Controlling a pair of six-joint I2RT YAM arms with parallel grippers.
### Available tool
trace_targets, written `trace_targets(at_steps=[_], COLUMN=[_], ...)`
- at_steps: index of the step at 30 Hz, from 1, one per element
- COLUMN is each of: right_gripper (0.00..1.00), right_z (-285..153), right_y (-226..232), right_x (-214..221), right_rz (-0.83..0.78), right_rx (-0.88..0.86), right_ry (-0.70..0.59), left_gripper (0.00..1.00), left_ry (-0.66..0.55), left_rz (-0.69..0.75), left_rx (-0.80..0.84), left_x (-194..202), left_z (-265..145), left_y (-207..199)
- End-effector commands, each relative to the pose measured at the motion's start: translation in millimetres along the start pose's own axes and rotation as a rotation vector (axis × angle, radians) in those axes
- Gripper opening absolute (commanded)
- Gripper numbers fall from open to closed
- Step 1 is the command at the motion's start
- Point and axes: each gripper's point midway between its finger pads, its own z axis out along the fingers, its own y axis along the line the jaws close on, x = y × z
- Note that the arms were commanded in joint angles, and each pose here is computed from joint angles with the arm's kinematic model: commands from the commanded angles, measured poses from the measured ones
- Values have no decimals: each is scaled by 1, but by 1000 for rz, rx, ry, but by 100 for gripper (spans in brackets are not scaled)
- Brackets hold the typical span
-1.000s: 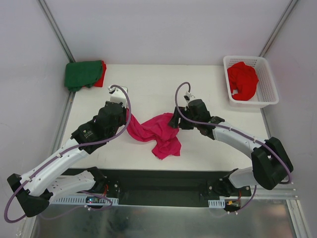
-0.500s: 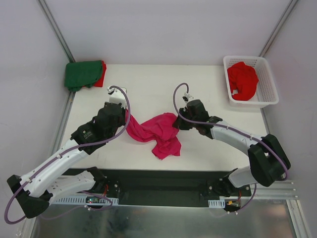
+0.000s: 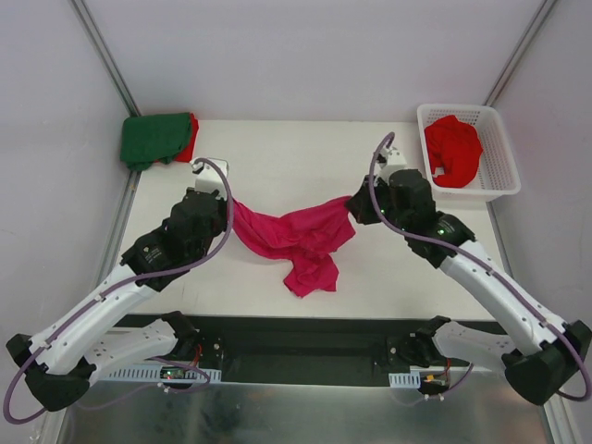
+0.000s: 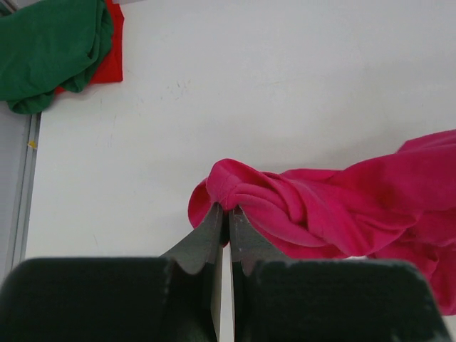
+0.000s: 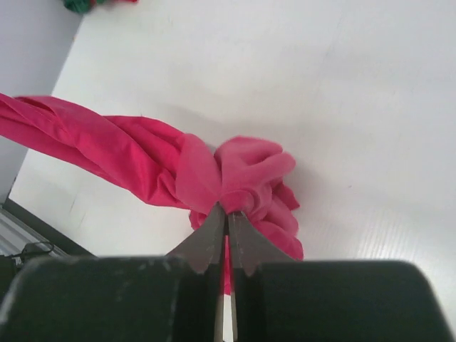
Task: Fold and stack the t-shirts
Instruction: Flatten out the tshirt
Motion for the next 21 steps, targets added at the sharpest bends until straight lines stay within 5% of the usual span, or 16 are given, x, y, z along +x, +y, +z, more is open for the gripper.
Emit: trace_targets(at_steps=[1, 21], right_gripper=[1, 1], right_z=[-50, -195], right_y=[-6, -8], right_x=[-43, -160], right_rz=[-79, -269], right_rx=[70, 229], right_ry=[-117, -472], left_gripper=[0, 0], left_ry=[-54, -177], left_rz=[-12, -7], left_rx=[-57, -148], left_x=[-22, -67], left_z=[-13, -56], left_y=[21, 65])
